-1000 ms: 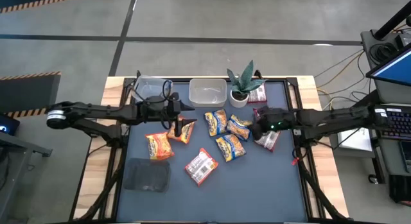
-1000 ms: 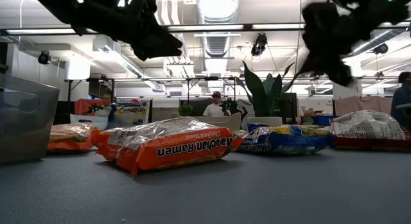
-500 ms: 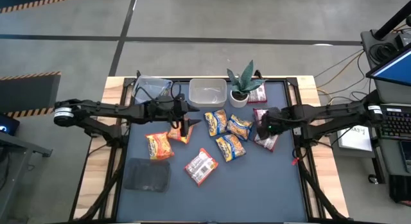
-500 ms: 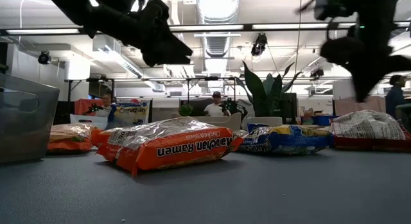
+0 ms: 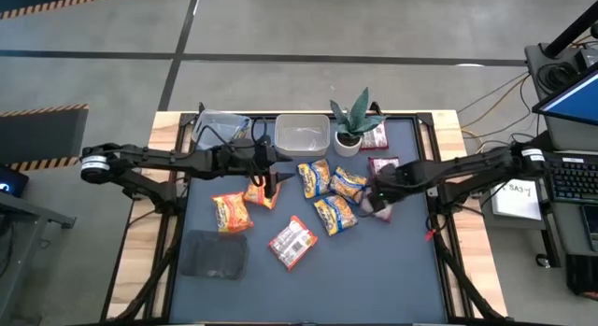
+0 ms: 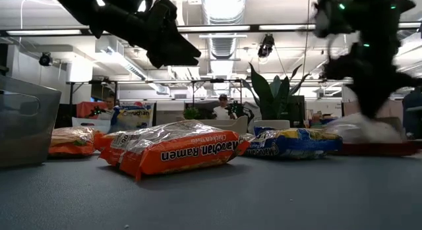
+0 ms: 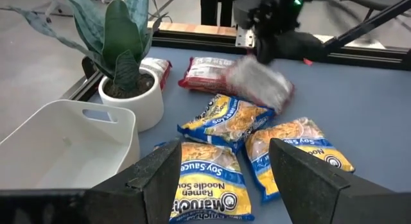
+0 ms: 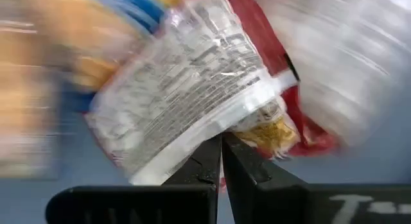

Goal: Sort Maruchan noodles
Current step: Put the red noodle pack into the gray bin

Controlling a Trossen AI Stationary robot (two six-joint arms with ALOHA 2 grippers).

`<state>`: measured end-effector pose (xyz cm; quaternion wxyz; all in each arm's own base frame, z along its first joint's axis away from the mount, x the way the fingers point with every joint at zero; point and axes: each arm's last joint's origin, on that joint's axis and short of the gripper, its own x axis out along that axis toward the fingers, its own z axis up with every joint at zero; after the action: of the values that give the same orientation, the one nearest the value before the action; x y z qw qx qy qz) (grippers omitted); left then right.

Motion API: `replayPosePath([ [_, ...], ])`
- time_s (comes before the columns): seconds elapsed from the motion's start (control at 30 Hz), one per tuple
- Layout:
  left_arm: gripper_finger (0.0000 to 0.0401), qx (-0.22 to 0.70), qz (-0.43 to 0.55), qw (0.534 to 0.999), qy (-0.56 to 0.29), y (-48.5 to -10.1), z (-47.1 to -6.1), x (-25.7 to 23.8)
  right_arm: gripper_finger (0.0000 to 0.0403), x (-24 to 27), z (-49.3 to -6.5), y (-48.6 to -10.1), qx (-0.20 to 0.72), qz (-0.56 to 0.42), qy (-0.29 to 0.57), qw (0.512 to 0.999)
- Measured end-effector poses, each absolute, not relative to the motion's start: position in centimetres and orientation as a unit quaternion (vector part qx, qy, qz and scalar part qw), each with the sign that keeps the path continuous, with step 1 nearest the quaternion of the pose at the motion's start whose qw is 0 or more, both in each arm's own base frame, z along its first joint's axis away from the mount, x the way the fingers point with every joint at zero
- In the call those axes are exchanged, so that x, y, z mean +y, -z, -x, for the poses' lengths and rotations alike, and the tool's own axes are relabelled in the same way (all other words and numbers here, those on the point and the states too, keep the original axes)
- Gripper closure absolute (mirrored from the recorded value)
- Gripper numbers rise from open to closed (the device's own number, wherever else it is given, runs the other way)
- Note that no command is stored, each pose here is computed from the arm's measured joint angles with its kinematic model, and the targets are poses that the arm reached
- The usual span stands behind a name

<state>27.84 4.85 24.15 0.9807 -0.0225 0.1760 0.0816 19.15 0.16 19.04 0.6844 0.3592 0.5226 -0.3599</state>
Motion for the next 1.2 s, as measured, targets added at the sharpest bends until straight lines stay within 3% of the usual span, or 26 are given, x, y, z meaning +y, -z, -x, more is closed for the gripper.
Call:
replayPosePath([
  [0.1,0.0184,0.176,0.03,0.98,-0.082,-24.1,-27.8,4.8,0.0394,0.8,-21.9,-19.7,0.449,-0.339,0.258,0.785],
  [0.2,0.0184,0.177,0.038,0.98,-0.082,-24.1,-27.8,4.7,0.0394,1.3,-23.1,-21.4,0.403,-0.336,0.196,0.828],
  [0.4,0.0184,0.178,0.046,0.981,-0.055,-23.9,-28.1,3.9,0.0394,1.8,-21.9,-22.5,0.398,-0.349,0.175,0.83],
  [0.7,0.0184,0.168,0.053,0.984,-0.02,-22.2,-30.0,1.8,0.0381,2.2,-20.0,-19.9,0.419,-0.394,0.21,0.791],
  [0.83,0.0184,0.143,0.052,0.988,-0.007,-21.2,-31.3,1.2,0.0336,2.2,-19.4,-19.5,0.417,-0.403,0.214,0.786],
  [1.2,0.0185,0.104,0.078,0.992,-0.001,-18.0,-35.4,0.9,0.016,1.9,-17.9,-17.0,0.402,-0.386,0.208,0.804],
])
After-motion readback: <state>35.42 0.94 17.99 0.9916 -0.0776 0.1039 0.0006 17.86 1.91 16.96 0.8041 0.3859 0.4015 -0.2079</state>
